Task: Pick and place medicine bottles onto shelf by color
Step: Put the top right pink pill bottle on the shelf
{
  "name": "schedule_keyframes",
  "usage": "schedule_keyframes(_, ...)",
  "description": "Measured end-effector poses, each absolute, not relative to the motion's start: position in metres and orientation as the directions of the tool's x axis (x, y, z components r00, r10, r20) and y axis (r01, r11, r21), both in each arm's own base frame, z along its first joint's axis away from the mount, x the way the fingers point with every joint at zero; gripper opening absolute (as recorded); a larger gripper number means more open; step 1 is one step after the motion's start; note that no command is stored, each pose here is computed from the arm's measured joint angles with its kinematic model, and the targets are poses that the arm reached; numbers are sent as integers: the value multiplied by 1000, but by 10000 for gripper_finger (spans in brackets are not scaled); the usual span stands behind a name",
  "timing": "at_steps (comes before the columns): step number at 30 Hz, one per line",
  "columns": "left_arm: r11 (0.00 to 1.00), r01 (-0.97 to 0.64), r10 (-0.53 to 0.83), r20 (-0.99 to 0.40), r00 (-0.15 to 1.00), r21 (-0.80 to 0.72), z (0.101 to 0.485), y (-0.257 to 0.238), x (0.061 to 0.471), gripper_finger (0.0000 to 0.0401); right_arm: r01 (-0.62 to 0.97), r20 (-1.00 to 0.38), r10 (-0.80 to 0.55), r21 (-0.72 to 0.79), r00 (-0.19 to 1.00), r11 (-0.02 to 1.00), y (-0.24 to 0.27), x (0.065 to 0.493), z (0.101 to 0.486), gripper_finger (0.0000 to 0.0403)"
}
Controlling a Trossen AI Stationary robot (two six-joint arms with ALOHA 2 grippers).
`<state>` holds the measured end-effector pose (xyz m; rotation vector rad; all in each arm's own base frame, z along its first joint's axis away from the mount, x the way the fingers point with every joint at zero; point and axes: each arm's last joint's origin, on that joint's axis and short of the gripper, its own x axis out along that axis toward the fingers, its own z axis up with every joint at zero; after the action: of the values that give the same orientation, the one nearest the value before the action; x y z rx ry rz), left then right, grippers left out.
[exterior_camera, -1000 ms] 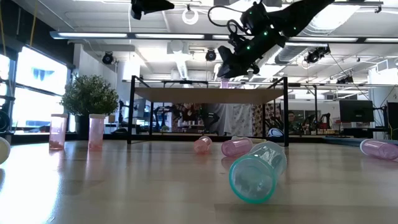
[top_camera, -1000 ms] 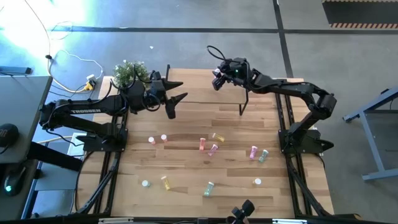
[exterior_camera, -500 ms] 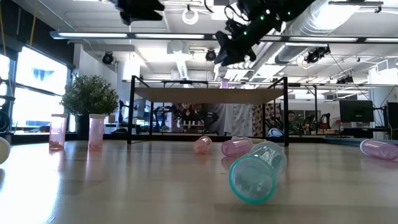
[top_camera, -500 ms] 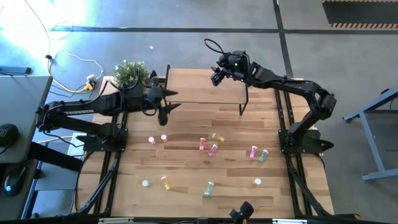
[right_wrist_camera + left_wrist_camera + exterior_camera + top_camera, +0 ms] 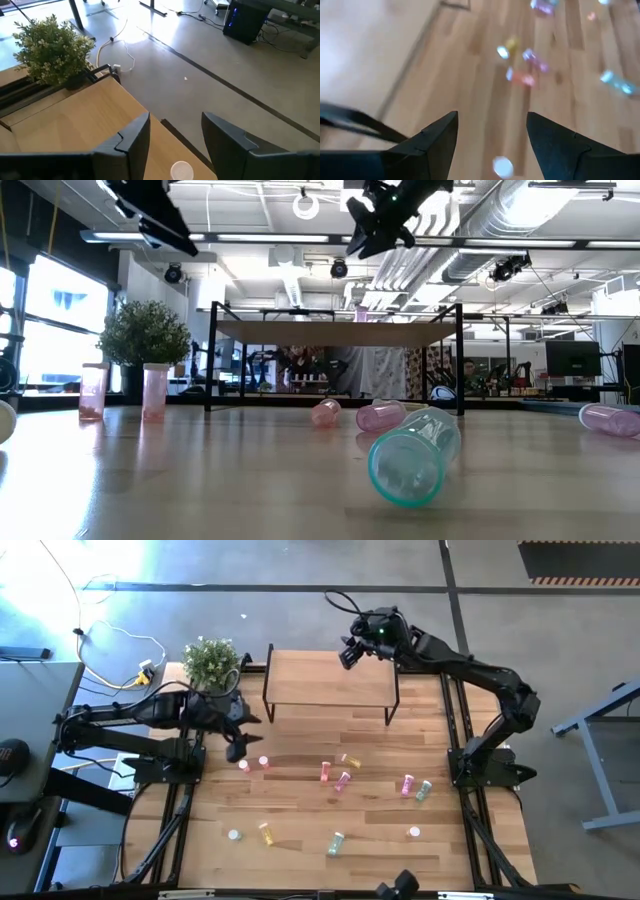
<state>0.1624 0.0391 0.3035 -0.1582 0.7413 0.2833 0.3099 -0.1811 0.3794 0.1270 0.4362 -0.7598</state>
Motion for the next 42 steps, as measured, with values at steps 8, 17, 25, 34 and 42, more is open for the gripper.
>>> schedule_keyframes(8, 948, -307, 127, -779, 614, -87, 272, 25, 161, 227, 685, -415, -644, -65, 643, 726, -180, 307, 395, 170)
schedule_keyframes(17, 938, -339, 156, -797, 583, -64, 239, 15, 168, 227, 679, -432, -639, -80, 636, 730, -178, 303, 404, 170)
schedule_keyframes(25, 943, -331, 151, -832, 534, -41, 216, 10, 181, 227, 677, -431, -637, -79, 639, 732, -178, 303, 405, 170)
schedule_keyframes(34, 940, -342, 177, -878, 444, 17, 189, 8, 193, 227, 677, -431, -637, -79, 638, 732, -178, 303, 405, 170)
schedule_keyframes(42, 927, -373, 199, -886, 418, 32, 175, 9, 207, 227, 677, -431, -638, -79, 638, 731, -178, 303, 405, 170)
